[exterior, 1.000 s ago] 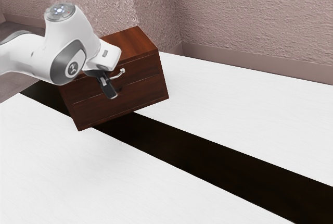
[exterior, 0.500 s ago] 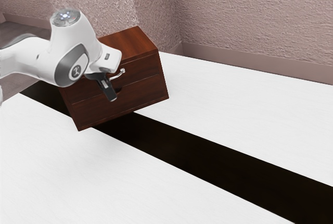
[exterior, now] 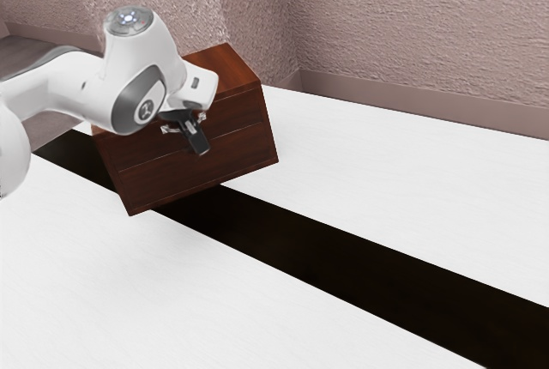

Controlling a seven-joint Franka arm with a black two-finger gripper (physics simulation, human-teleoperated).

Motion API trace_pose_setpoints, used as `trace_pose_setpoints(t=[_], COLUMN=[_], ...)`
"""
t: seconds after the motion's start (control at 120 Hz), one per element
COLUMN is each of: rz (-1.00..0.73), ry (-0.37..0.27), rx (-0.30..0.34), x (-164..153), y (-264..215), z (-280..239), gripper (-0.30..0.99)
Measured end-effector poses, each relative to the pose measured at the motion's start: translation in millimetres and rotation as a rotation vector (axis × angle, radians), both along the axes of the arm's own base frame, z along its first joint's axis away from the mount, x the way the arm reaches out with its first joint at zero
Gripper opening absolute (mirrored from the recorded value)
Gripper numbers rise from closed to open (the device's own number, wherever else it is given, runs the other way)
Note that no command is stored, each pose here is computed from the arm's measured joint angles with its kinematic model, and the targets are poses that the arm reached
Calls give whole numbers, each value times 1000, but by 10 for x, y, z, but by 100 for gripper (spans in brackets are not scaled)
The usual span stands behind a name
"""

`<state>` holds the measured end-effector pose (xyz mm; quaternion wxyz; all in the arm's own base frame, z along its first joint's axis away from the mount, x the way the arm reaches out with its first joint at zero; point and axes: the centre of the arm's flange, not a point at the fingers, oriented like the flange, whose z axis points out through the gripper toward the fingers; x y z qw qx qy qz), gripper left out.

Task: Pull the drawer handle with one arm to open the drawer

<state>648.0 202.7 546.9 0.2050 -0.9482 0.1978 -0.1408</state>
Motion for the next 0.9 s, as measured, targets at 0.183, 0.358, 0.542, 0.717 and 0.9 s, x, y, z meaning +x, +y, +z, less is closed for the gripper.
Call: trace_pose_setpoints(t=[0.183, 0.358, 0.542, 0.717, 0.9], rz=[8, 13, 15, 14, 11], ry=[6, 24, 21, 22, 25], rx=[-3, -13, -14, -16, -17], x=[44, 85, 76, 65, 27], y=[11, 27, 18, 1, -39], z=[-71, -226, -208, -206, -188], gripper=[69, 69, 69, 68, 67])
